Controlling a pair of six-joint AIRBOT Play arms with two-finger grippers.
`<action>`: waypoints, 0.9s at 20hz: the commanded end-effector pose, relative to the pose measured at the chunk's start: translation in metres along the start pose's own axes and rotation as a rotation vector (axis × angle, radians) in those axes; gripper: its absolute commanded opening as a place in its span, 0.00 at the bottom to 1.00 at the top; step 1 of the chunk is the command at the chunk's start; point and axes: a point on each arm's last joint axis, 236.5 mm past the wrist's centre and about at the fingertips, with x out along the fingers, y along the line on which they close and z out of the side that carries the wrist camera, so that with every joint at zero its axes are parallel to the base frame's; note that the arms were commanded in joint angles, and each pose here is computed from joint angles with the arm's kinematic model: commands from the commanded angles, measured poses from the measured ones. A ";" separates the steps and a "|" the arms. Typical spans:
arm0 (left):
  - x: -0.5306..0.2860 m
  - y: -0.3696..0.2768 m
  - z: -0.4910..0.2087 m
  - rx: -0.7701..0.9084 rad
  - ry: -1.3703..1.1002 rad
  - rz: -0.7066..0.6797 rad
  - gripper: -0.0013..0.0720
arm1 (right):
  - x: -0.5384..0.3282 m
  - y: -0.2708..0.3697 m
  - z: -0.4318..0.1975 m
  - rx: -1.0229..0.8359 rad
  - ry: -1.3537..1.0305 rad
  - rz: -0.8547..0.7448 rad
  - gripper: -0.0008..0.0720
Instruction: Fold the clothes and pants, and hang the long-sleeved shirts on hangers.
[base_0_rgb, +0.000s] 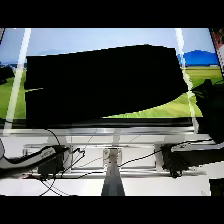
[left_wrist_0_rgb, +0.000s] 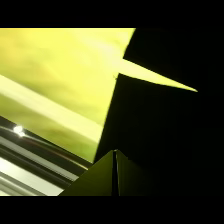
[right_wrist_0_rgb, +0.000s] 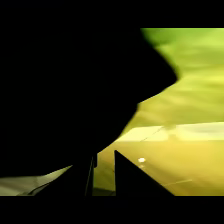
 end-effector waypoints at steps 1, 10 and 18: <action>0.000 -0.021 -0.030 -0.021 -0.025 -0.155 0.02 | 0.019 0.022 -0.016 0.015 -0.011 0.186 0.54; -0.009 0.086 -0.087 -0.333 -0.092 -0.094 0.02 | 0.003 -0.010 -0.006 0.059 -0.069 -0.039 0.69; 0.019 0.090 -0.129 -0.425 0.008 -0.195 0.02 | 0.035 -0.016 0.024 0.178 -0.188 -0.154 0.75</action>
